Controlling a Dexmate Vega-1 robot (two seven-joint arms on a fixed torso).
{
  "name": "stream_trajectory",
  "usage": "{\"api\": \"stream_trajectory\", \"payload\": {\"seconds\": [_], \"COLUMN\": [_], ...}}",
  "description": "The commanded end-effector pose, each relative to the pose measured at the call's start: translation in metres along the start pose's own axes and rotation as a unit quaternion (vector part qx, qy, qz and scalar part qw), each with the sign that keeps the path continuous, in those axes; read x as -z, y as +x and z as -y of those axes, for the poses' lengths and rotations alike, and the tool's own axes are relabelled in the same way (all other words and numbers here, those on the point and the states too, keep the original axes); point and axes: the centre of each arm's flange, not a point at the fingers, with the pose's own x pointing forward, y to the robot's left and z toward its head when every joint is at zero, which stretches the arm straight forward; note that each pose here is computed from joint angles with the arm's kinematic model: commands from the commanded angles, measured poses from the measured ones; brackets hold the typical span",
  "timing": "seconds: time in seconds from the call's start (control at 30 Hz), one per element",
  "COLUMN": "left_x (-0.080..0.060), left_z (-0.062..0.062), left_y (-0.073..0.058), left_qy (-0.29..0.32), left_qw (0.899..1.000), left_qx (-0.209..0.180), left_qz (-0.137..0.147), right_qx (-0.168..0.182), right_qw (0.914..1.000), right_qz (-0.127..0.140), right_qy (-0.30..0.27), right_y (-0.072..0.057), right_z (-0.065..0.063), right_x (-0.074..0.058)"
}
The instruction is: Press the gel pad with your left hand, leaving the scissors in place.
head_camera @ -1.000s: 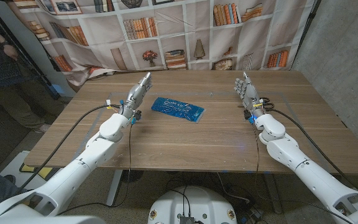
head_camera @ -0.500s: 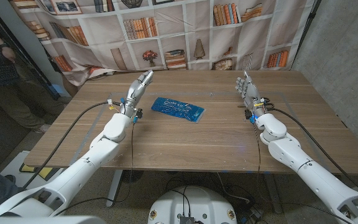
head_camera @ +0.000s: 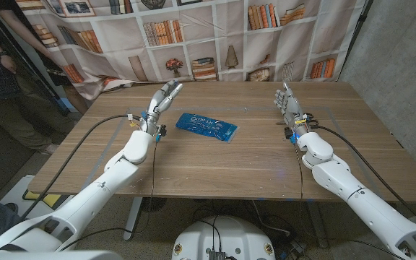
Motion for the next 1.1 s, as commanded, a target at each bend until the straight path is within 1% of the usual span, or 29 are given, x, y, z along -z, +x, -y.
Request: {"api": "stream_trajectory", "payload": {"seconds": [0.03, 0.23, 0.5, 0.63, 0.8, 0.9, 1.1], "left_x": [-0.01, -0.016, -0.02, -0.023, -0.024, -0.027, -0.034], "left_z": [0.0, -0.002, -0.002, 0.001, 0.005, 0.009, 0.016], "left_y": [0.001, -0.004, -0.007, -0.007, -0.005, -0.004, 0.0], "left_qy": [0.077, 0.117, 0.159, 0.184, 0.205, 0.221, 0.249], "left_qw": [0.997, 0.993, 0.987, 0.982, 0.978, 0.974, 0.968], "left_qx": [0.006, 0.0, -0.013, -0.02, -0.016, -0.013, 0.0], "left_qz": [0.007, 0.012, 0.032, 0.035, 0.038, 0.038, 0.033], "right_qx": [0.007, 0.006, 0.005, 0.006, 0.006, 0.008, 0.012], "right_qw": [1.0, 1.0, 1.0, 0.9999, 0.9999, 0.9998, 0.9996], "right_qz": [0.003, 0.007, 0.006, 0.012, 0.015, 0.016, 0.026], "right_qy": [0.002, -0.002, 0.002, 0.0, -0.002, 0.0, 0.001], "right_y": [-0.005, -0.007, -0.007, -0.006, -0.007, -0.009, -0.015], "right_z": [-0.006, -0.007, -0.008, -0.007, -0.005, -0.004, 0.002], "right_x": [-0.001, -0.002, -0.002, -0.004, -0.007, -0.008, -0.013]}}
